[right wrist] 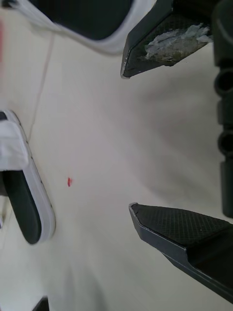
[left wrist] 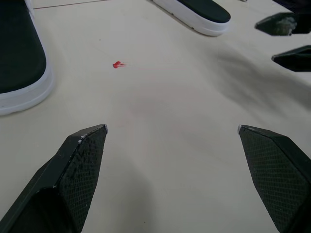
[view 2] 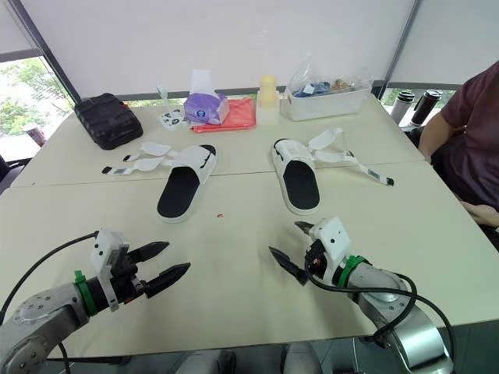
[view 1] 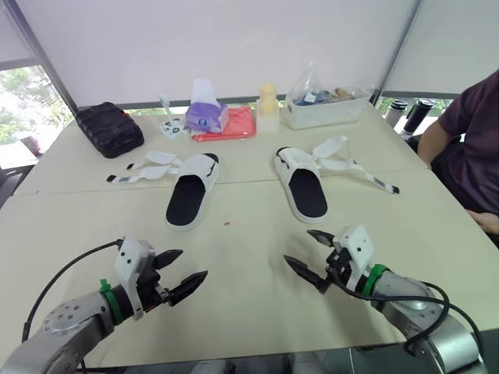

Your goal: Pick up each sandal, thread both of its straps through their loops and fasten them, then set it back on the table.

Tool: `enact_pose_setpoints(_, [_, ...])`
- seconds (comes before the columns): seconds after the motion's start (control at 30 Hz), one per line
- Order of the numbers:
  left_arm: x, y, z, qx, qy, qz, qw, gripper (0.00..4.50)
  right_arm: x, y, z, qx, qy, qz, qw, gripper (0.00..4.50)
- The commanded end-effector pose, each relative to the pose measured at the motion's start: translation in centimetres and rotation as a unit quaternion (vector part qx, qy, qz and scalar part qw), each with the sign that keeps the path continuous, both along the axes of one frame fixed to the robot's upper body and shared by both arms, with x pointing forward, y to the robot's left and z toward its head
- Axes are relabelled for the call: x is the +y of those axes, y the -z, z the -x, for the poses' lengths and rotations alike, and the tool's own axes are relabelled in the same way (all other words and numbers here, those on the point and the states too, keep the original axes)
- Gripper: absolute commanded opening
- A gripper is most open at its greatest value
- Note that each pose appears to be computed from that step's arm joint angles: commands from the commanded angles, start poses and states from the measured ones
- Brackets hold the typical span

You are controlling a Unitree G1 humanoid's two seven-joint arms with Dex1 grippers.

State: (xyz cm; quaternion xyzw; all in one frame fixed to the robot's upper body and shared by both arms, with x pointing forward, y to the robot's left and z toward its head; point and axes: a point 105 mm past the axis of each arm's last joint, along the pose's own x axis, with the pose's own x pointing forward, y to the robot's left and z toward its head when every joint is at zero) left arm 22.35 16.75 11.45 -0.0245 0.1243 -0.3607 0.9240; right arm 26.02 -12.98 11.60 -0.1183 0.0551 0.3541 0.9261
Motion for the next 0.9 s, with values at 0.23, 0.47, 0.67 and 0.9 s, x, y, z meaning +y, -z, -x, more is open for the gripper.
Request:
enact_pose_setpoints(0.23, [-0.1, -3.0, -1.7, -0.021, 0.077, -0.028, 0.996, 4.50, -2.1, -4.2, -3.9, -0.215, 0.028, 0.180, 0.960, 4.48])
enact_pose_setpoints(0.47, [-1.7, -4.2, -2.6, -0.017, 0.165, -0.018, 0.986, 4.50, -2.7, -4.7, -11.2, -0.331, 0.053, 0.338, 0.879, 4.48])
enact_pose_setpoints(0.67, [-2.3, -5.5, -2.6, -0.013, 0.207, -0.017, 0.978, 4.50, -1.3, -4.8, -16.2, -0.376, 0.046, 0.438, 0.815, 4.48])
enact_pose_setpoints(0.9, [-1.0, -6.6, -3.0, -0.047, 0.159, -0.038, 0.985, 4.50, 1.0, -5.0, -20.4, -0.379, 0.067, 0.490, 0.782, 4.48])
